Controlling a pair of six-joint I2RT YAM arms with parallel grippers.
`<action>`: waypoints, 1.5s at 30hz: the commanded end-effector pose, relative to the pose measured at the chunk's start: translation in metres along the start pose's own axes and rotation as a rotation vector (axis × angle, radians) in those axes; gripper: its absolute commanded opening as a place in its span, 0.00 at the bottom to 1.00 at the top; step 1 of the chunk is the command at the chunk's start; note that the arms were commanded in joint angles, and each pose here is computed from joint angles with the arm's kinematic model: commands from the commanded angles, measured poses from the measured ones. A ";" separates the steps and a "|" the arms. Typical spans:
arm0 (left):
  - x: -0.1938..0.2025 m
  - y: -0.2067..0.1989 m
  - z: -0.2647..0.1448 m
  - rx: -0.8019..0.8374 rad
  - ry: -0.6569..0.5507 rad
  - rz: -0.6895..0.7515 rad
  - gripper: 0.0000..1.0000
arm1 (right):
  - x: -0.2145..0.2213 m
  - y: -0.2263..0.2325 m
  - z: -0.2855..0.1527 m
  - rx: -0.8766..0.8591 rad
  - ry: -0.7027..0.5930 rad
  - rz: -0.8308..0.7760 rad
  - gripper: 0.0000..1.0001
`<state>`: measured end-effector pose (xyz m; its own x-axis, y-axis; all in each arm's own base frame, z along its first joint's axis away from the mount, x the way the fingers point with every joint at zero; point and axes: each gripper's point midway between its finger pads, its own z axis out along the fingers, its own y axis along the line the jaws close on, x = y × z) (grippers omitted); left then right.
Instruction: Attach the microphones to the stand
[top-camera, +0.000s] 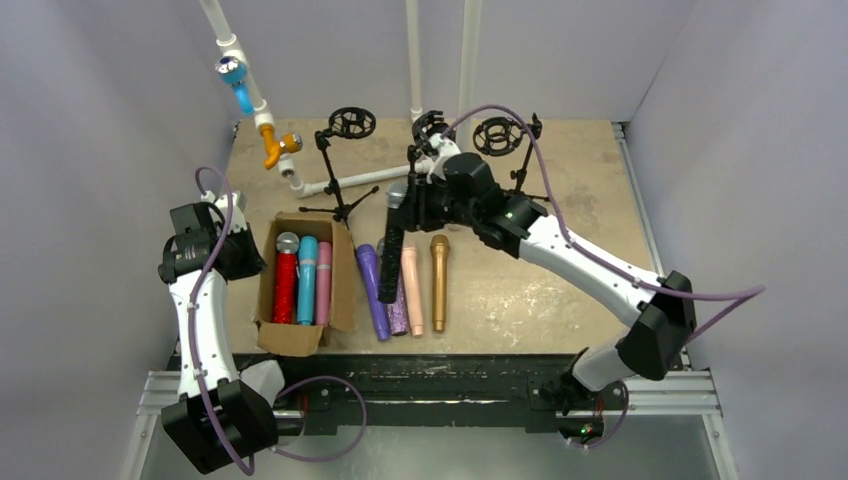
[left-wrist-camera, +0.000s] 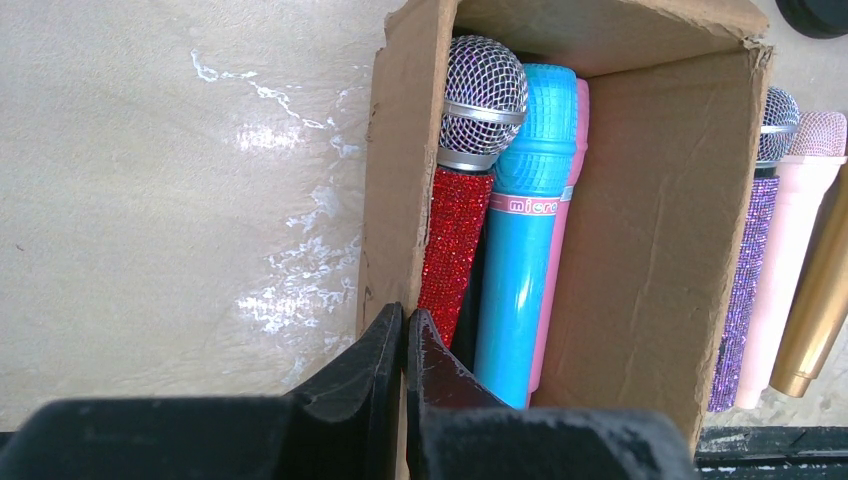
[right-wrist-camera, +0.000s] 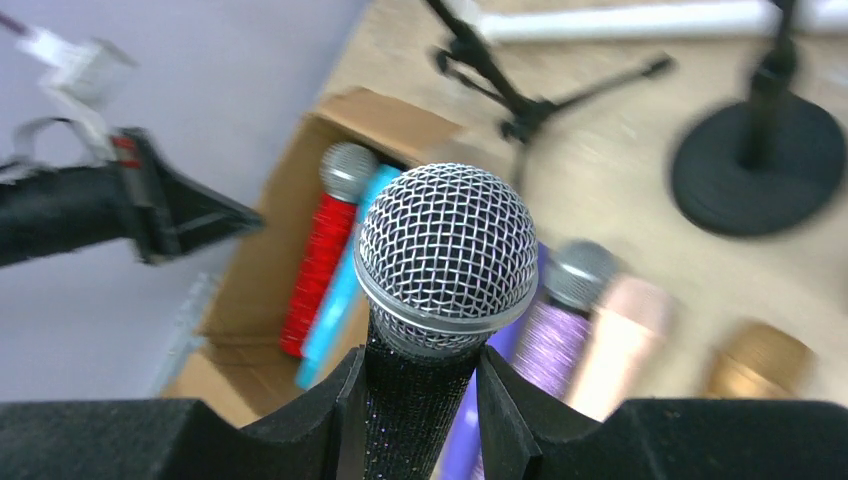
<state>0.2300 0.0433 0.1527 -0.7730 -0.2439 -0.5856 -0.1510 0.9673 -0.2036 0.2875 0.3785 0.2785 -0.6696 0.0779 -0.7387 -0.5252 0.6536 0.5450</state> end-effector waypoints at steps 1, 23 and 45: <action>-0.017 -0.006 -0.007 0.014 -0.073 0.019 0.00 | 0.027 -0.076 -0.033 0.228 0.050 -0.008 0.16; -0.018 -0.016 -0.017 0.053 -0.080 0.022 0.00 | 0.121 -0.216 -0.012 0.534 0.256 0.067 0.16; -0.020 -0.026 -0.022 0.098 -0.090 0.014 0.00 | 0.123 -0.203 0.013 0.452 0.228 0.185 0.61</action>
<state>0.2250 0.0313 0.1600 -0.7700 -0.2442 -0.5894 -0.1171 0.9622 -0.2457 0.3086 0.2520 0.0535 -0.8718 0.0801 -0.4833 -0.1108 0.9288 0.3537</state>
